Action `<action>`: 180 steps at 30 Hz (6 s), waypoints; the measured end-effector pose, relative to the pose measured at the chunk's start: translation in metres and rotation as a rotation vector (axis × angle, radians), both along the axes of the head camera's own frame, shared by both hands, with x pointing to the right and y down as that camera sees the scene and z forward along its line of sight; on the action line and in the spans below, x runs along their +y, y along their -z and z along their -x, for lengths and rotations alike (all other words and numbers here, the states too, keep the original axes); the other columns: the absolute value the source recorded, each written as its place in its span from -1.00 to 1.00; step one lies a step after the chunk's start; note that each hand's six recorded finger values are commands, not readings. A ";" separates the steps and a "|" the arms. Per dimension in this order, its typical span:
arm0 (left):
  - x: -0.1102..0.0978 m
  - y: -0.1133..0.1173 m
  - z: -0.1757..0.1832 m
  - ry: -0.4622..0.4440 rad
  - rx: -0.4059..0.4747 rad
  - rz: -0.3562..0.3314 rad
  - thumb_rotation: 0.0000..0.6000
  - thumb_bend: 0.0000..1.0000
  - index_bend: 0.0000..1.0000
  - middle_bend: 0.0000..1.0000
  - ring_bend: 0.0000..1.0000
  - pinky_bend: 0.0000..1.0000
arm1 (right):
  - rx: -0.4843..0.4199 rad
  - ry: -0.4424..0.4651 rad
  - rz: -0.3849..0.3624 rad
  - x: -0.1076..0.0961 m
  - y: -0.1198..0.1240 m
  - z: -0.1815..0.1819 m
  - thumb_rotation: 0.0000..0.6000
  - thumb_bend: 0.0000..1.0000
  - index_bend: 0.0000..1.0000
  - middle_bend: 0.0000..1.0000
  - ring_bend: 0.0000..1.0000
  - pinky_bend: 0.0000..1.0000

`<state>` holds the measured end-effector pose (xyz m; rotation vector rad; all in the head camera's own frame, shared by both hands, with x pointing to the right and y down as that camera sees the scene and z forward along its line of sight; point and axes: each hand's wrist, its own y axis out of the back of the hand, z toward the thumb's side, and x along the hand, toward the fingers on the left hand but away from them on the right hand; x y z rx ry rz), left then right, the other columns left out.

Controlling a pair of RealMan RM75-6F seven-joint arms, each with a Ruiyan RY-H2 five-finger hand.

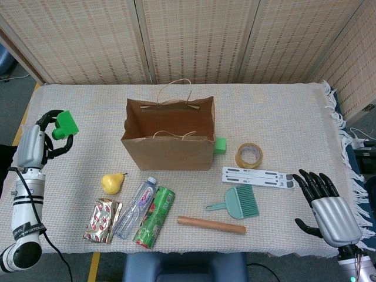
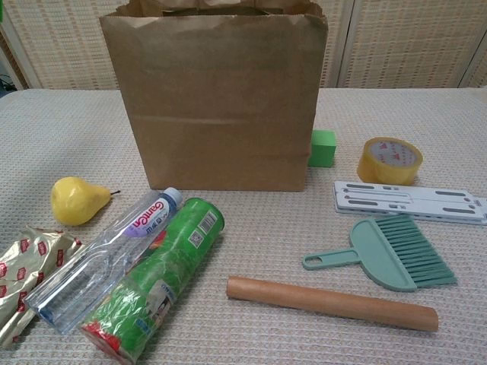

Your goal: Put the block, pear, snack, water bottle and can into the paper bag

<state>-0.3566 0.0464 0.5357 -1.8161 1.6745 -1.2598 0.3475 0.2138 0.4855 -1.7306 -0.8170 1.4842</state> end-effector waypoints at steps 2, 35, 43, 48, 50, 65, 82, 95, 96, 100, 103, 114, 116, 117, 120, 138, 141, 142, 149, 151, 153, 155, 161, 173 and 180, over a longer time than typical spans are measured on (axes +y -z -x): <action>-0.009 0.006 -0.017 -0.014 0.039 -0.007 1.00 0.15 0.24 0.24 0.16 0.39 | 0.001 0.000 0.003 0.000 -0.001 0.000 1.00 -0.81 -1.00 -1.00 -1.00 -1.00; -0.042 -0.027 -0.180 -0.356 -0.020 0.068 1.00 -0.20 -0.98 -1.00 -1.00 -0.72 | 0.018 -0.033 0.034 -0.009 -0.012 -0.011 1.00 -0.81 -1.00 -1.00 -1.00 -1.00; -0.040 -0.022 -0.169 -0.350 -0.019 0.073 1.00 -0.22 -1.00 -1.00 -1.00 -0.72 | 0.020 -0.025 0.031 -0.007 -0.013 -0.008 1.00 -0.81 -1.00 -1.00 -1.00 -1.00; -0.035 -0.018 -0.154 -0.330 -0.014 0.074 1.00 -0.05 -0.80 -0.94 -0.93 -0.57 | 0.017 -0.025 0.030 -0.006 -0.012 -0.007 1.00 -0.81 -1.00 -1.00 -1.00 -1.00; -0.035 -0.014 -0.146 -0.318 -0.017 0.061 1.00 0.02 -0.63 -0.79 -0.78 -0.42 | 0.018 -0.026 0.031 -0.006 -0.012 -0.008 1.00 -0.81 -1.00 -1.00 -1.00 -1.00; 0.012 -0.004 -0.016 -0.239 -0.140 0.064 1.00 -0.13 -0.45 -0.46 -0.47 -0.19 | 0.008 -0.015 0.052 -0.002 -0.015 -0.003 1.00 -0.81 -1.00 -1.00 -1.00 -1.00; 0.132 -0.072 -0.003 -0.634 -0.262 0.293 1.00 -0.26 -0.94 -1.00 -0.96 -0.59 | 0.013 0.013 0.071 0.002 -0.021 0.005 1.00 -0.81 -1.00 -1.00 -1.00 -1.00; 0.135 -0.112 -0.042 -0.690 -0.257 0.371 1.00 -0.29 -1.00 -1.00 -1.00 -0.68 | 0.023 -0.001 0.077 0.002 -0.023 0.001 1.00 -0.81 -1.00 -1.00 -1.00 -1.00; 0.135 -0.116 -0.045 -0.693 -0.256 0.376 1.00 -0.29 -1.00 -1.00 -1.00 -0.70 | 0.024 -0.003 0.079 0.002 -0.023 0.000 1.00 -0.81 -1.00 -1.00 -1.00 -1.00; 0.132 -0.127 -0.058 -0.705 -0.258 0.380 1.00 -0.30 -1.00 -1.00 -1.00 -0.71 | 0.028 -0.009 0.088 0.003 -0.025 -0.001 1.00 -0.81 -1.00 -1.00 -1.00 -1.00; 0.128 -0.134 -0.066 -0.712 -0.266 0.378 1.00 -0.30 -1.00 -1.00 -1.00 -0.73 | 0.030 -0.012 0.093 0.002 -0.025 -0.002 1.00 -0.81 -1.00 -1.00 -1.00 -1.00; 0.123 -0.158 -0.059 -0.708 -0.325 0.447 1.00 -0.30 -1.00 -1.00 -1.00 -0.79 | 0.033 -0.033 0.100 -0.003 -0.028 -0.007 1.00 -0.81 -1.00 -1.00 -1.00 -1.00; 0.123 -0.162 -0.055 -0.698 -0.332 0.464 1.00 -0.29 -1.00 -1.00 -1.00 -0.81 | 0.034 -0.035 0.105 -0.003 -0.029 -0.008 1.00 -0.81 -1.00 -1.00 -1.00 -1.00; 0.123 -0.165 -0.053 -0.694 -0.338 0.474 1.00 -0.29 -1.00 -1.00 -1.00 -0.81 | 0.035 -0.035 0.108 -0.004 -0.030 -0.008 1.00 -0.81 -1.00 -1.00 -1.00 -1.00; 0.123 -0.171 -0.052 -0.692 -0.351 0.493 1.00 -0.29 -1.00 -1.00 -1.00 -0.81 | 0.033 -0.033 0.113 -0.004 -0.031 -0.007 1.00 -0.81 -1.00 -1.00 -1.00 -1.00; 0.120 -0.171 -0.037 -0.650 -0.444 0.438 1.00 0.16 0.18 0.15 0.10 0.42 | 0.017 -0.026 0.125 -0.002 -0.031 -0.002 1.00 -0.81 -1.00 -1.00 -1.00 -1.00; 0.110 -0.161 -0.030 -0.608 -0.455 0.397 1.00 0.17 0.19 0.16 0.10 0.42 | 0.010 -0.024 0.122 -0.001 -0.029 -0.001 1.00 -0.81 -1.00 -1.00 -1.00 -1.00; 0.105 -0.157 -0.027 -0.592 -0.460 0.382 1.00 0.17 0.19 0.16 0.10 0.42 | 0.008 -0.024 0.121 -0.001 -0.028 -0.001 1.00 -0.81 -1.00 -1.00 -1.00 -1.00; 0.057 -0.115 -0.004 -0.354 -0.422 0.225 1.00 0.17 0.19 0.16 0.10 0.40 | -0.003 -0.016 0.115 0.001 -0.024 0.002 1.00 -0.81 -1.00 -1.00 -1.00 -1.00; 0.040 -0.098 0.002 -0.245 -0.358 0.173 1.00 0.16 0.19 0.16 0.10 0.39 | -0.007 -0.011 0.113 0.001 -0.023 0.003 1.00 -0.81 -1.00 -1.00 -1.00 -1.00; 0.026 -0.083 0.007 -0.147 -0.281 0.130 1.00 0.16 0.19 0.16 0.10 0.38 | -0.010 -0.007 0.112 0.002 -0.022 0.005 1.00 -0.81 -1.00 -1.00 -1.00 -1.00; 0.013 -0.066 0.010 -0.038 -0.173 0.089 1.00 0.17 0.19 0.17 0.10 0.38 | -0.011 -0.005 0.111 0.003 -0.021 0.005 1.00 -0.81 -1.00 -1.00 -1.00 -1.00; -0.003 -0.039 0.007 0.095 0.015 0.049 1.00 0.17 0.19 0.19 0.10 0.37 | -0.017 0.007 0.102 0.004 -0.018 0.008 1.00 -0.81 -1.00 -1.00 -1.00 -1.00; -0.047 0.004 -0.106 -0.072 0.196 0.015 1.00 0.17 0.20 0.20 0.10 0.37 | -0.012 0.008 0.102 0.002 -0.019 0.006 1.00 -0.81 -1.00 -1.00 -1.00 -1.00; -0.046 -0.022 -0.148 -0.196 0.099 0.037 1.00 0.14 0.11 0.09 -0.04 0.20 | -0.003 -0.015 0.109 0.000 -0.022 -0.001 1.00 -0.81 -1.00 -1.00 -1.00 -1.00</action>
